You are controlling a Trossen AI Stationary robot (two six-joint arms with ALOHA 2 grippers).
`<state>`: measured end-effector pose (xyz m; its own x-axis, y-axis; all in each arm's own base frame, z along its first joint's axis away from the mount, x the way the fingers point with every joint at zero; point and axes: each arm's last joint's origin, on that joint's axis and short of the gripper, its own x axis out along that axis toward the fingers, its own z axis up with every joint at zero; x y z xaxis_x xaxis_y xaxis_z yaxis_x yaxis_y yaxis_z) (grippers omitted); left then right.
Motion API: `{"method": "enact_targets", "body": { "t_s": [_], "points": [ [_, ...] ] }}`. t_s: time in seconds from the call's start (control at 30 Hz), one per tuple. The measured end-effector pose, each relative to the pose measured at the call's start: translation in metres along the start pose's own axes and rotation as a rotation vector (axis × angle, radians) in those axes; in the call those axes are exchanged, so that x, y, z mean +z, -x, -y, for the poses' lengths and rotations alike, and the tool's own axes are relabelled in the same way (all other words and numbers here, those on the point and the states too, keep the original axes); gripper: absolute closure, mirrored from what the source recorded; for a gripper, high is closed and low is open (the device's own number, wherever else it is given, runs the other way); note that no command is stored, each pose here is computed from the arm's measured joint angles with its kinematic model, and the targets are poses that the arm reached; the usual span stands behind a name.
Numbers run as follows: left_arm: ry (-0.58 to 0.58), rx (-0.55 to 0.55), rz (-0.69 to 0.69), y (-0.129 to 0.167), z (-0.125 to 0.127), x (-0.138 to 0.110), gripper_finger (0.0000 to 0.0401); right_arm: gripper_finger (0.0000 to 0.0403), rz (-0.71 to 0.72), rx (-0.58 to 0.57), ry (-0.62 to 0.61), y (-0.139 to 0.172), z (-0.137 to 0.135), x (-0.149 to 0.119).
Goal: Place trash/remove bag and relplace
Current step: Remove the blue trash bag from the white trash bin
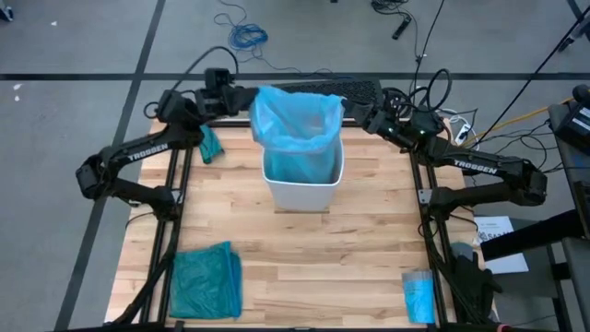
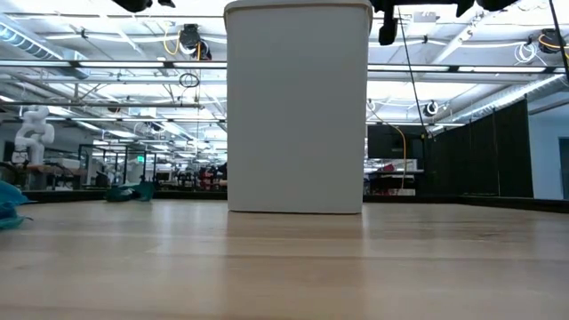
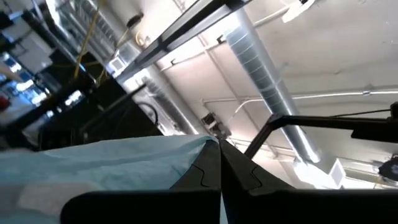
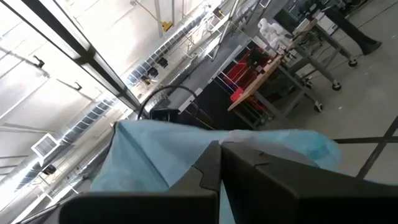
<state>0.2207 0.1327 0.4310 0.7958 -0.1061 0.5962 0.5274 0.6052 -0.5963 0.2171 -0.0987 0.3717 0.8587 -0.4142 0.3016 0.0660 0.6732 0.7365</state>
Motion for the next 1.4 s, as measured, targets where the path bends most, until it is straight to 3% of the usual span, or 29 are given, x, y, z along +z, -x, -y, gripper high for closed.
{"method": "enact_targets", "body": {
  "t_s": [0.57,0.7,1.0,1.13,1.23,1.4],
  "points": [
    [-0.046,0.072,0.027,0.008,-0.008,0.012,0.0401,0.0393,-0.008,0.006,-0.018,0.0,-0.006,-0.008],
    [-0.045,0.073,0.026,0.008,-0.008,0.012,0.0401,0.0359,-0.021,0.011,-0.009,0.001,-0.007,-0.009],
    [-0.067,0.073,0.024,0.008,-0.008,0.012,0.0401,0.0241,-0.066,0.055,-0.048,0.006,-0.014,-0.008],
    [-0.071,0.072,0.024,0.008,-0.008,0.012,0.0401,0.0218,-0.058,0.081,-0.059,0.017,-0.028,-0.006],
    [-0.075,0.072,0.023,0.008,-0.008,0.012,0.0401,0.0218,-0.093,0.034,-0.05,0.027,-0.035,-0.011],
    [-0.09,0.072,0.022,0.008,-0.008,0.012,0.0401,0.023,-0.182,-0.146,-0.038,0.052,-0.038,-0.021]
  ]
}}
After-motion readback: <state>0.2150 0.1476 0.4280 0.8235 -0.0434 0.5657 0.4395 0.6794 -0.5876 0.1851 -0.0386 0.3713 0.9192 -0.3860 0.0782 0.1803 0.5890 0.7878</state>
